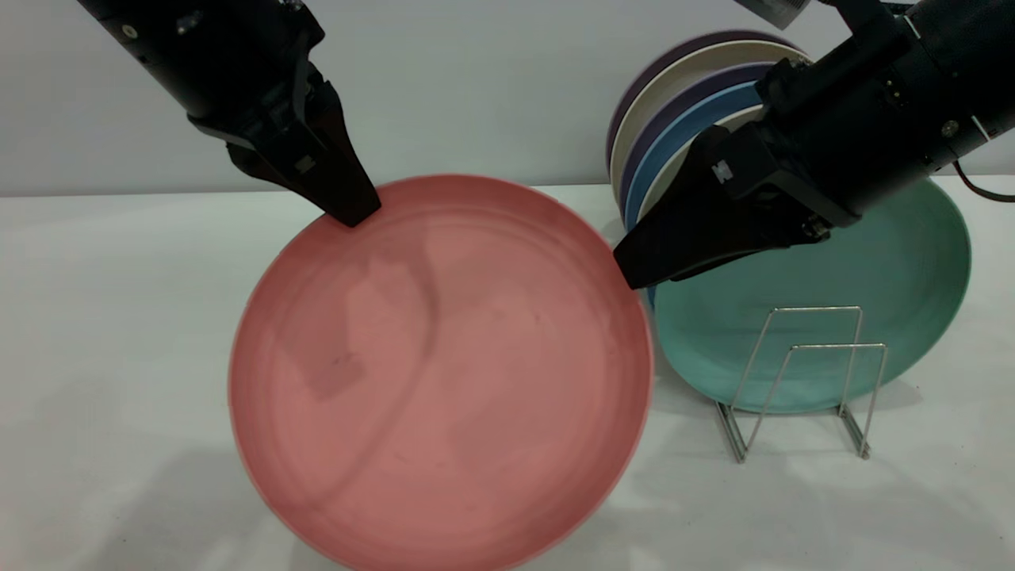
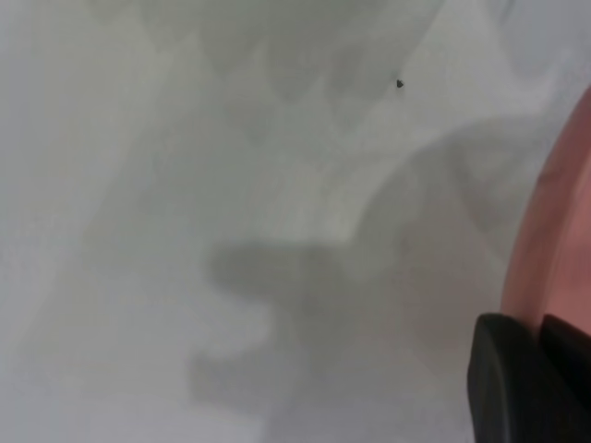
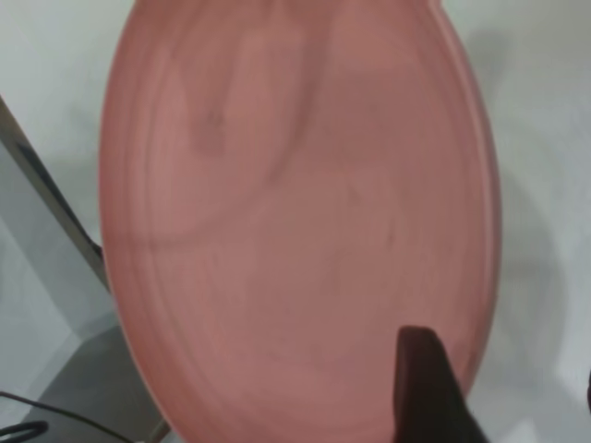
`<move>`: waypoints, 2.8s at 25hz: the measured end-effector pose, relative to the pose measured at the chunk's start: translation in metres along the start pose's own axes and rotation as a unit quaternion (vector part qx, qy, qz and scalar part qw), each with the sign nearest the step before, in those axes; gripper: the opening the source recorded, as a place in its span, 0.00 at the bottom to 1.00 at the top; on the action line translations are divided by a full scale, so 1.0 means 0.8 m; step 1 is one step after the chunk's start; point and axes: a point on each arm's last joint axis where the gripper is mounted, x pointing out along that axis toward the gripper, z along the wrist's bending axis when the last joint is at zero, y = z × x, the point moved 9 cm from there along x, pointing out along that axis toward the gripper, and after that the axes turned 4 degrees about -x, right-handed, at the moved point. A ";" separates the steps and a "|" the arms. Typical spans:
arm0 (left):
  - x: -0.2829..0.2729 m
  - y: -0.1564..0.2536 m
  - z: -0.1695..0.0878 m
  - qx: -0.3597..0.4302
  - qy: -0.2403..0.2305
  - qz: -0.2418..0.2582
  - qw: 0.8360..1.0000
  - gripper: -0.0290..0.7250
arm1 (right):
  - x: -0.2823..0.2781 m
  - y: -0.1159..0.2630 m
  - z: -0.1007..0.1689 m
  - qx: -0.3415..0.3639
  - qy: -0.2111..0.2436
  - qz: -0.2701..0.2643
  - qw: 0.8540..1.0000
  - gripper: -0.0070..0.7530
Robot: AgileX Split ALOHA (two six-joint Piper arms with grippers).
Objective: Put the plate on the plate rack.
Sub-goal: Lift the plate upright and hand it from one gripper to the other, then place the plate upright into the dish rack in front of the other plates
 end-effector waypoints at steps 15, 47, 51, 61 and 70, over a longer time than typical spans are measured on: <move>0.000 -0.009 -0.008 -0.003 0.017 -0.020 1.000 0.05 | 0.027 0.003 0.003 0.040 -0.049 -0.017 0.998 0.62; -0.002 -0.009 -0.025 -0.010 0.055 -0.020 0.998 0.50 | 0.031 0.010 -0.004 0.020 -0.037 -0.005 0.999 0.08; -0.002 -0.004 -0.029 -0.017 0.063 -0.007 0.998 0.82 | 0.031 0.014 -0.004 0.008 -0.038 0.004 0.999 0.08; -0.007 0.051 -0.005 -0.063 0.007 0.112 0.992 0.87 | 0.030 0.028 -0.008 -0.014 -0.028 0.035 0.999 0.08; -0.020 0.081 0.043 -0.166 -0.123 0.164 0.965 0.73 | 0.002 0.013 -0.011 -0.064 0.006 0.065 0.996 0.08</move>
